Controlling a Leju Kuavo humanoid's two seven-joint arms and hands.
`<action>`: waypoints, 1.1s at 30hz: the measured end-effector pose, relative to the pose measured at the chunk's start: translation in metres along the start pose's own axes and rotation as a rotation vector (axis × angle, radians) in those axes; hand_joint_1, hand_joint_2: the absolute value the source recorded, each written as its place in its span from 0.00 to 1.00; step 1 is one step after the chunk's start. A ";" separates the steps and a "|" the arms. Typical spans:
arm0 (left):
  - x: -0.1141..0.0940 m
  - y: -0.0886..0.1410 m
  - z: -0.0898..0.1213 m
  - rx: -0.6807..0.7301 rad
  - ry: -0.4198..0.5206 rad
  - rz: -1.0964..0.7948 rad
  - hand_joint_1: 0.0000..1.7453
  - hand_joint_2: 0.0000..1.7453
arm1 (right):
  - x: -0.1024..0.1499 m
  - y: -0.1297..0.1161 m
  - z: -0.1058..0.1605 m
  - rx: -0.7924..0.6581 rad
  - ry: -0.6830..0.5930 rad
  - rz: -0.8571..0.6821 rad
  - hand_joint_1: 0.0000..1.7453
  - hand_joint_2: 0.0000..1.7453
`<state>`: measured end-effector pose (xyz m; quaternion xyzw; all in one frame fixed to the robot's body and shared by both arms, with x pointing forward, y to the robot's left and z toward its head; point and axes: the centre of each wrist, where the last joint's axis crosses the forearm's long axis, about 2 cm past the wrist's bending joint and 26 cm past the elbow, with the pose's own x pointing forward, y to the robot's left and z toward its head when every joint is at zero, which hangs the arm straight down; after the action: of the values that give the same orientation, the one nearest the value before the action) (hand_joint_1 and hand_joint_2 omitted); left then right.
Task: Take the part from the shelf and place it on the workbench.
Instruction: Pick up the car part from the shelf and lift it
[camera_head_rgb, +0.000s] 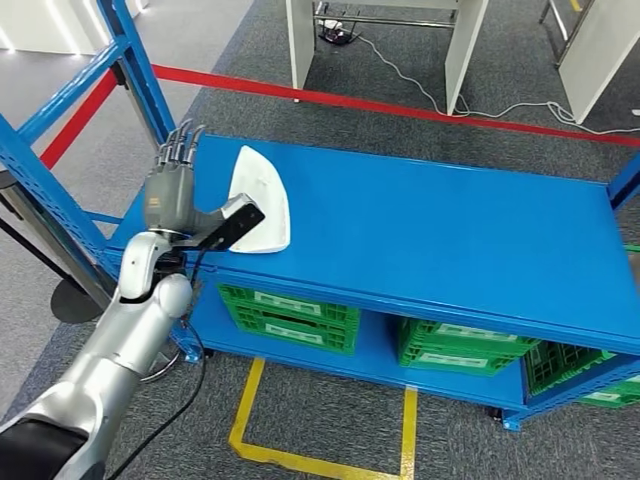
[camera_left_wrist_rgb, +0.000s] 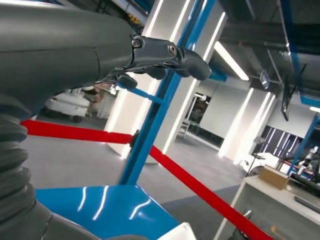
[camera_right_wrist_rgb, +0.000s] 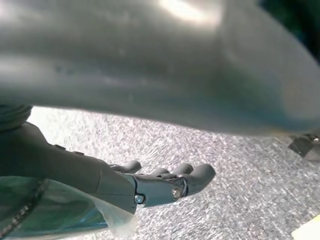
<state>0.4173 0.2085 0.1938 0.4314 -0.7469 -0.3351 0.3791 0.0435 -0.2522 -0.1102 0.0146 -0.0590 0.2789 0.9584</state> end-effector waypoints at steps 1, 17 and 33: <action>-0.005 0.001 -0.005 -0.001 0.006 0.002 0.00 0.00 | 0.000 0.000 0.000 0.001 0.001 0.010 0.00 0.00; 0.011 -0.010 -0.033 -0.096 0.055 0.005 0.00 0.00 | 0.005 -0.002 0.000 0.005 -0.006 0.103 0.00 0.00; 0.048 -0.025 -0.031 -0.141 0.027 0.100 0.00 0.00 | 0.005 -0.003 0.000 0.015 -0.002 0.118 0.00 0.00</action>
<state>0.4374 0.1500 0.2020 0.3705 -0.7369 -0.3615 0.4347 0.0495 -0.2517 -0.1094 0.0184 -0.0585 0.3352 0.9401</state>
